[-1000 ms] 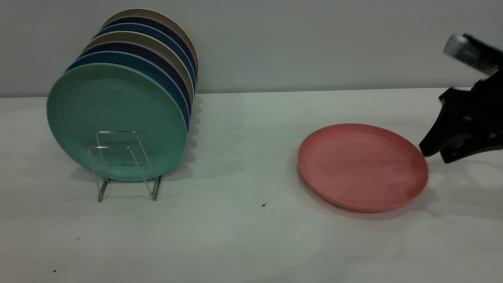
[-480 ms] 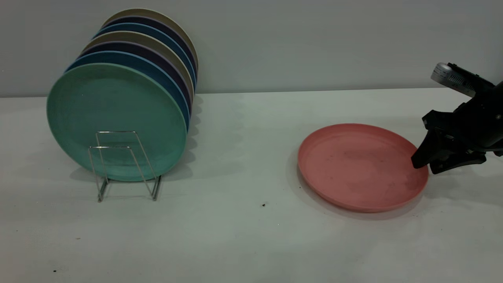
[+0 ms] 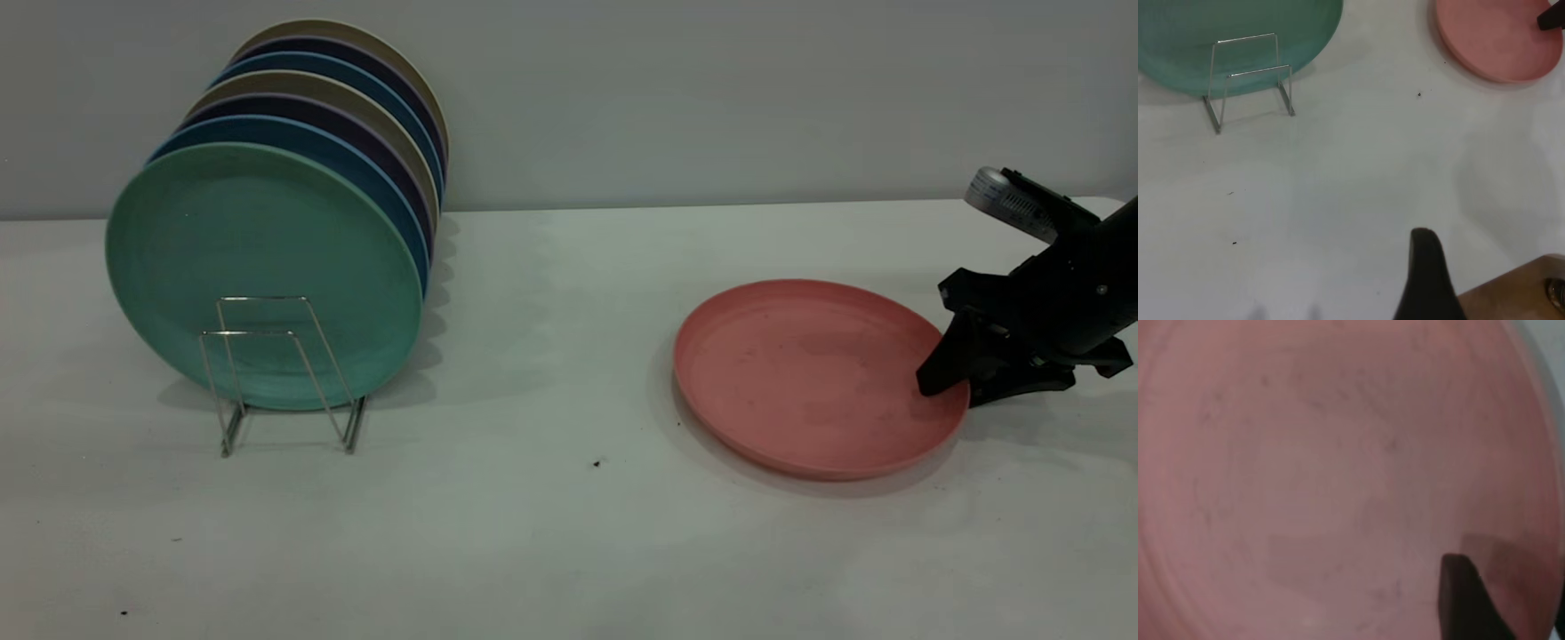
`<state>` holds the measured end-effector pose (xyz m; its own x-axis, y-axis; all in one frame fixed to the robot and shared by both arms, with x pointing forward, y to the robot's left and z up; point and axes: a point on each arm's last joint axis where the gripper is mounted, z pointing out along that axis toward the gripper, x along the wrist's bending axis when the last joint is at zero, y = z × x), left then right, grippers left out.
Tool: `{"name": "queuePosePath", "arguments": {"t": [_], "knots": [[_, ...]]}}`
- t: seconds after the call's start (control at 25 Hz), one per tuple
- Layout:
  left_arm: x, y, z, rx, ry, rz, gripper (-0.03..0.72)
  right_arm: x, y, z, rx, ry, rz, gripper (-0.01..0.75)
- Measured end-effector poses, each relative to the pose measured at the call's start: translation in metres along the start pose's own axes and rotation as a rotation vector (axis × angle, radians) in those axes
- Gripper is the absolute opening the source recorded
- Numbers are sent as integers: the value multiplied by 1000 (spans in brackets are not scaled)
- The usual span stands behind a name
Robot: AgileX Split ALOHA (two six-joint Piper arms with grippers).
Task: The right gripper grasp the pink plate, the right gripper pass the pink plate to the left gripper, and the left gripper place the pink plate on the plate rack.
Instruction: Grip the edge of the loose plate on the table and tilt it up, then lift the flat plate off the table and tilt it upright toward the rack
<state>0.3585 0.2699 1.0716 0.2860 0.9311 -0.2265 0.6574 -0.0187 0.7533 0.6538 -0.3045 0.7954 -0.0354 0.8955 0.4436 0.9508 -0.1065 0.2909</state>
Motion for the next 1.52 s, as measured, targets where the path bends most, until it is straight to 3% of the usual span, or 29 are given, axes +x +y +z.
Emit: {"name": "queuePosePath", "arguments": {"t": [0.16, 0.28, 0.56, 0.8, 1.16, 1.52], "knots": [[0, 0, 0, 0, 0, 0, 541, -2, -1, 3, -5, 5, 24, 94], [0, 0, 0, 0, 0, 0, 541, -2, 0, 3, -16, 8, 42, 23], [-2, 1, 1, -4, -33, -56, 541, 7, -5, 2, 38, 109, -43, 15], [0, 3, 23, 94, -105, -115, 541, 18, -12, 0, 95, 249, -148, 15], [17, 10, 75, 177, -172, -175, 541, 42, 0, -21, 17, 417, -180, 15], [29, 10, 122, 189, -248, -241, 541, 58, 1, -21, 20, 464, -196, 15]]}}
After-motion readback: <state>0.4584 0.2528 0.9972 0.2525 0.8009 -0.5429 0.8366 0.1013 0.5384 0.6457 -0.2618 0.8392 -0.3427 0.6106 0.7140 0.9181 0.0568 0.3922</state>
